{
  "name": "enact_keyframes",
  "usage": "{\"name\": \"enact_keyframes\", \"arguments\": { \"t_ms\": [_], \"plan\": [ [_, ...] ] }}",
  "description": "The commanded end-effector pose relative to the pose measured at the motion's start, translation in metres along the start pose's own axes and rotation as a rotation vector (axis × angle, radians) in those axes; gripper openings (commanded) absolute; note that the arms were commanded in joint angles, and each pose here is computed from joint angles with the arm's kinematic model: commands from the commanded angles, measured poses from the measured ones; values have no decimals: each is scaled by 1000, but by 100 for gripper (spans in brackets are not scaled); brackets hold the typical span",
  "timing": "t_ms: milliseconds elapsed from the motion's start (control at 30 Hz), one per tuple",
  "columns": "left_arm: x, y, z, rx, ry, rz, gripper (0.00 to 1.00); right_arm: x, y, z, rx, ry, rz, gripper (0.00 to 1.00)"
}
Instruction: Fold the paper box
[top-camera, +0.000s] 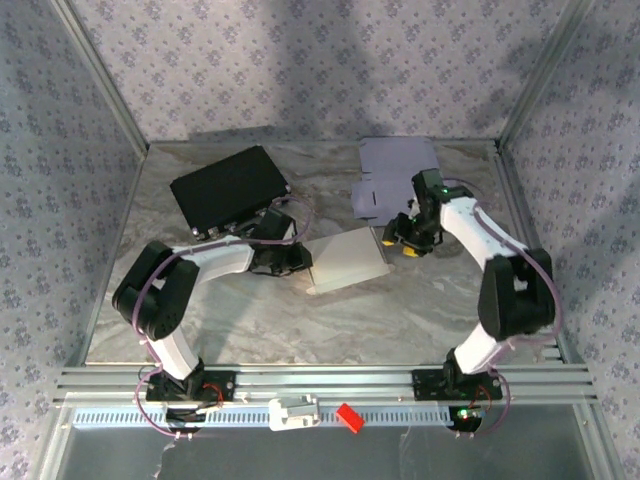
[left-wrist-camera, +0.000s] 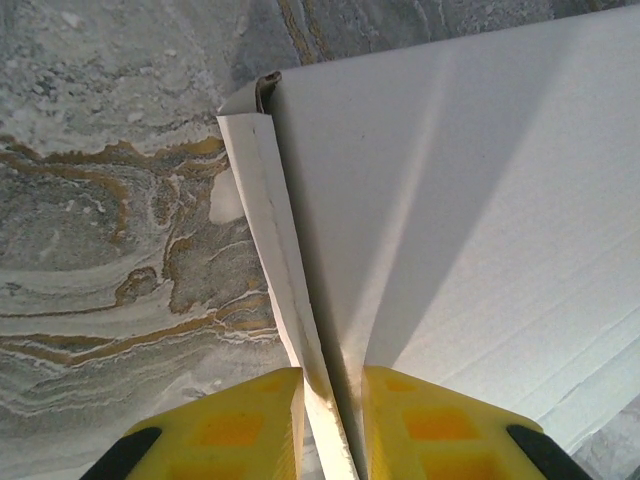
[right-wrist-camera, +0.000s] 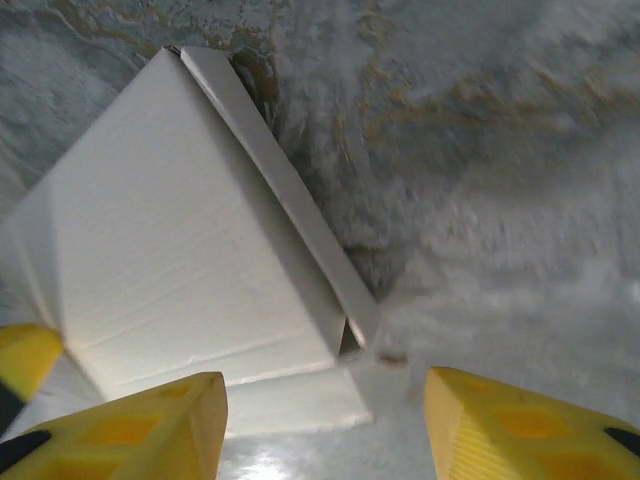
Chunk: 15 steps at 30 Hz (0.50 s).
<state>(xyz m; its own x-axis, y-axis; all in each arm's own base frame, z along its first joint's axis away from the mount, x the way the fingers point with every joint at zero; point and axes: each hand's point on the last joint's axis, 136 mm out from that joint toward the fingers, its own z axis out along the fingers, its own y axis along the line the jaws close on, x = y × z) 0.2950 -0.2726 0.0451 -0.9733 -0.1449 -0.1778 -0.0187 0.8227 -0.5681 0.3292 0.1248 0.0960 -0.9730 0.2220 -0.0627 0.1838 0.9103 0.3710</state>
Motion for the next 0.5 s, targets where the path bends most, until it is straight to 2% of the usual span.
{"name": "enact_keyframes", "arguments": {
  "t_ms": [0,200,333,467],
  "plan": [
    [4,13,5,-64,27,5,23,-12,10,11,-27,38,-223,57],
    [4,14,5,-67,26,8,24,-12,4,42,-36,118,-235,56],
    [4,14,6,-74,32,10,24,-6,9,56,-89,132,-234,54],
    [4,15,7,-81,39,16,24,-4,10,58,-74,125,-238,54]
  ]
}}
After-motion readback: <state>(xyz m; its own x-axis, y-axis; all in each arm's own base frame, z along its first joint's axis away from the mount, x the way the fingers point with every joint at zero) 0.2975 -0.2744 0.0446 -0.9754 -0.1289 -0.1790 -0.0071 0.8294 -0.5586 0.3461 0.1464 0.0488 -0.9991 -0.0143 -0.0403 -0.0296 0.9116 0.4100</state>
